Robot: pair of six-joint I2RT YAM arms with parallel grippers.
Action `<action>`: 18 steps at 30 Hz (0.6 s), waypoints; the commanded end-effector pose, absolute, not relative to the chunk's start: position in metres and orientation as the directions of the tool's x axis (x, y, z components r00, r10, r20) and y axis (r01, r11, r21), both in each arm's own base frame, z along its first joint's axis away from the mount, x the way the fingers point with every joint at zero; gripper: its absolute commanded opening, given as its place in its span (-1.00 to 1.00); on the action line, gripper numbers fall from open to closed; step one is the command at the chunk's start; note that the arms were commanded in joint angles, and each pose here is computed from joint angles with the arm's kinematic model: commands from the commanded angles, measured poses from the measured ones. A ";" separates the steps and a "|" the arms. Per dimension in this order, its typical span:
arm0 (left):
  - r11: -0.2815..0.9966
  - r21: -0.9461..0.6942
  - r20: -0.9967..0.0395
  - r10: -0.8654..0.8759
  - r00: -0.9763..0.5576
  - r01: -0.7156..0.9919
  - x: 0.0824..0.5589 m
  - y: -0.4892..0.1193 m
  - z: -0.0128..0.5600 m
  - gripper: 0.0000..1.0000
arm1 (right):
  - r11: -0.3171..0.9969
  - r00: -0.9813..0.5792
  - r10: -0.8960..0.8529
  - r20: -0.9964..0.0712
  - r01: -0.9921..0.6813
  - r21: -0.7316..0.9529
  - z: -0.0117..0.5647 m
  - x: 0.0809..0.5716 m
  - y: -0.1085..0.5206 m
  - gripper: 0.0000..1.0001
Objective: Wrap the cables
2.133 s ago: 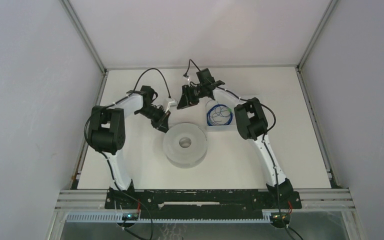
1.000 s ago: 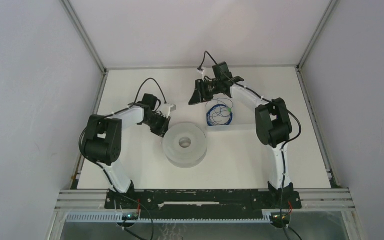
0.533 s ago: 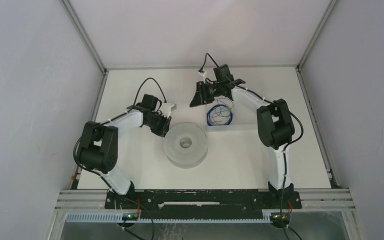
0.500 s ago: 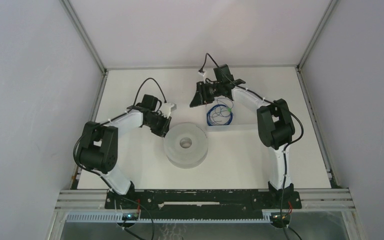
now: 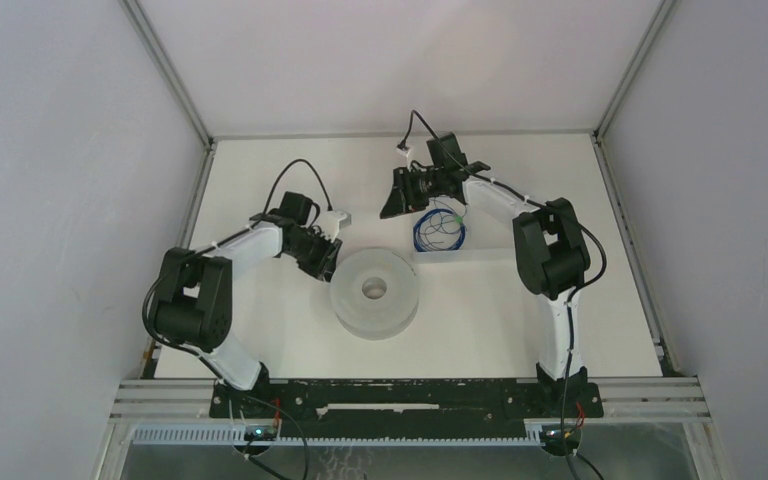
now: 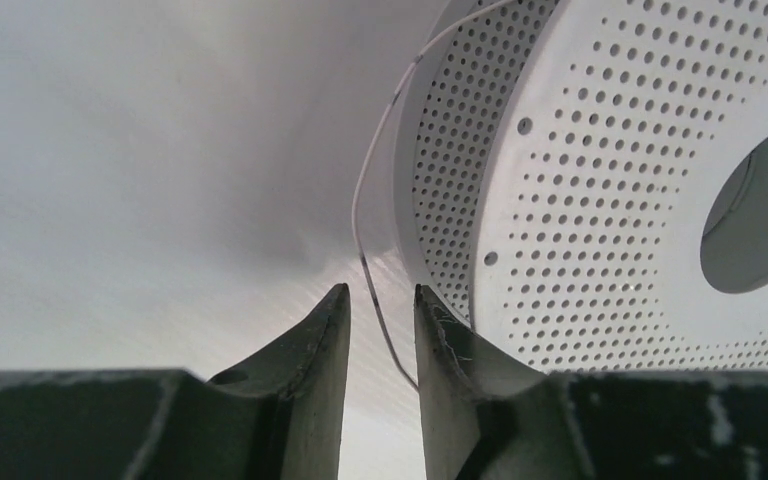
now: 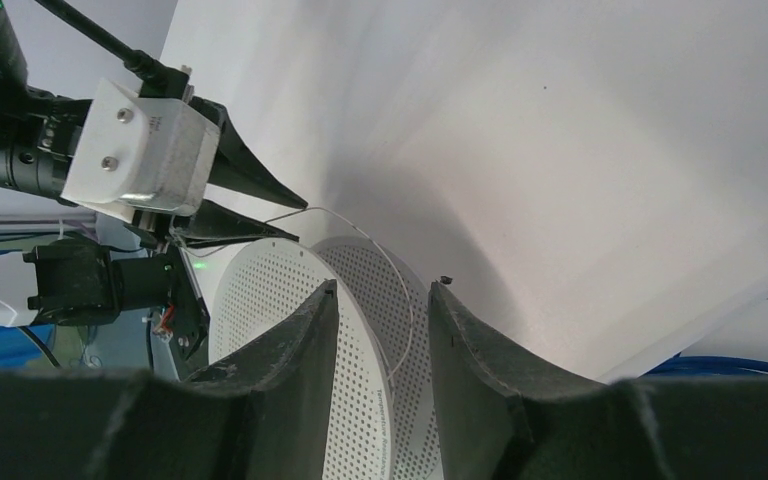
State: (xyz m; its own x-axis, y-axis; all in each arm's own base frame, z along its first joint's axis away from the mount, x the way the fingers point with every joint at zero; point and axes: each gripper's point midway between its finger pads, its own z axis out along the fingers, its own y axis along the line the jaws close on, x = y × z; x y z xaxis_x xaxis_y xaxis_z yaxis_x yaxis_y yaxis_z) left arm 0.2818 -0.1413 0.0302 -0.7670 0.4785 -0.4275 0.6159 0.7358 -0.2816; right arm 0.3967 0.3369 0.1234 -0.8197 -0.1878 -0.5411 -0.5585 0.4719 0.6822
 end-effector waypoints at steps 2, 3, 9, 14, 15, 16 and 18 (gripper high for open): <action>0.687 -0.294 -0.466 0.503 -0.727 0.664 0.273 -0.142 0.041 -0.30 | 0.428 -0.765 -0.170 -0.622 -0.625 0.653 0.159 0.396 0.343 -0.10; 0.679 -0.304 -0.465 0.506 -0.727 0.668 0.270 -0.142 0.041 -0.30 | 0.427 -0.764 -0.170 -0.622 -0.626 0.652 0.160 0.396 0.343 -0.11; 0.665 -0.328 -0.472 0.500 -0.726 0.671 0.265 -0.138 0.043 -0.27 | 0.427 -0.766 -0.174 -0.618 -0.624 0.654 0.157 0.395 0.344 -0.11; 0.626 -0.363 -0.479 0.511 -0.714 0.691 0.251 -0.138 0.045 -0.26 | 0.425 -0.768 -0.177 -0.615 -0.624 0.656 0.155 0.394 0.344 -0.12; 0.617 -0.376 -0.470 0.515 -0.717 0.691 0.247 -0.138 0.045 -0.25 | 0.425 -0.769 -0.178 -0.614 -0.623 0.657 0.154 0.395 0.344 -0.12; 0.608 -0.389 -0.464 0.519 -0.717 0.692 0.243 -0.139 0.044 -0.25 | 0.424 -0.769 -0.177 -0.614 -0.623 0.657 0.154 0.395 0.344 -0.12; 0.589 -0.403 -0.457 0.533 -0.712 0.700 0.239 -0.139 0.045 -0.25 | 0.424 -0.769 -0.177 -0.614 -0.623 0.658 0.154 0.395 0.345 -0.12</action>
